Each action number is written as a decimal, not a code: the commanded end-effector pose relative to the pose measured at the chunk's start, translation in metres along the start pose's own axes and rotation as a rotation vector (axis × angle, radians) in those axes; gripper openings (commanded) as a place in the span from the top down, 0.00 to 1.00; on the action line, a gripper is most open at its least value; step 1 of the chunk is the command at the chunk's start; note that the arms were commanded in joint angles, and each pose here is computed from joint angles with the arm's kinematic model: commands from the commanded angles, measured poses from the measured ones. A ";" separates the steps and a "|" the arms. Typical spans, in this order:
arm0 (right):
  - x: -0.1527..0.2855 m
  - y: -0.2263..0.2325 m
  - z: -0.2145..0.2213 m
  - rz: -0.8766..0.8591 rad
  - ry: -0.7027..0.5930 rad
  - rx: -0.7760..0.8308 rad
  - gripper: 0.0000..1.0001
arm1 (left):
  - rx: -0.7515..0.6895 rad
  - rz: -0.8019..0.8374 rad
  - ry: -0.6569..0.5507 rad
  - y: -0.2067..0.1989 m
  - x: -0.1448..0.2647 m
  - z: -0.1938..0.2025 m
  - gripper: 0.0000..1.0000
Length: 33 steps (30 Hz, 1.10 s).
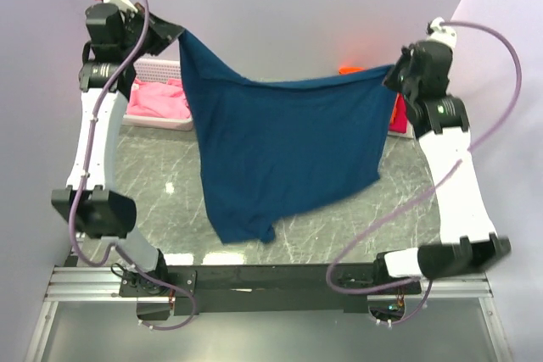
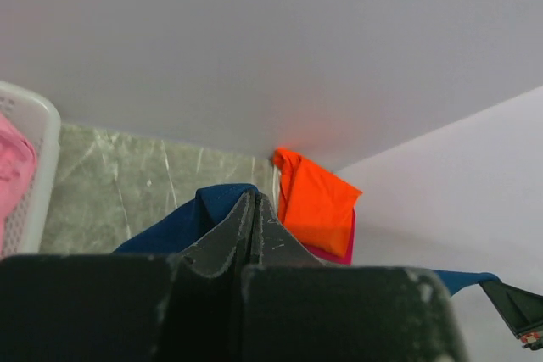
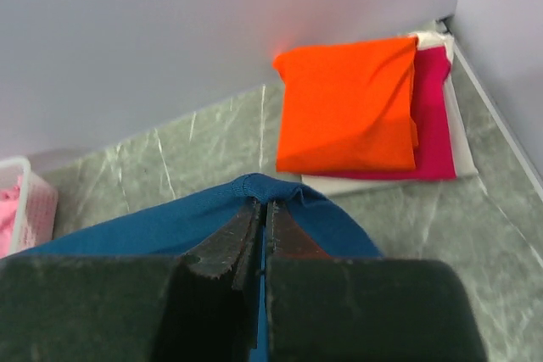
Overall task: Fold and stack the t-shirts
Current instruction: Flatten the tshirt out
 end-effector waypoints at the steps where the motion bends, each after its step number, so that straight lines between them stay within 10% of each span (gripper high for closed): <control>1: 0.005 0.010 -0.054 -0.043 -0.172 -0.067 1.00 | -0.128 0.105 -0.192 -0.051 0.027 -0.046 0.99; 9: 0.023 0.019 -0.098 -0.075 -0.293 -0.071 1.00 | -0.195 0.159 -0.380 -0.084 0.057 -0.073 0.99; 17: 0.102 -0.003 -0.105 -0.107 -0.488 -0.066 1.00 | -0.393 0.303 -0.635 -0.125 0.170 -0.063 0.99; 33: 0.233 -0.045 -0.095 -0.097 -0.679 -0.073 1.00 | -0.539 0.339 -0.809 -0.174 0.300 -0.053 0.99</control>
Point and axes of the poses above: each gripper's point midway between its finger pads, its own x axis back along the fingers, its own y axis along the line the jaws close on, z = x × y, the point moved 9 cm from there along x, back along the fingers, and after that the axes turned 3 degrees about x, right-handed, at the moved point
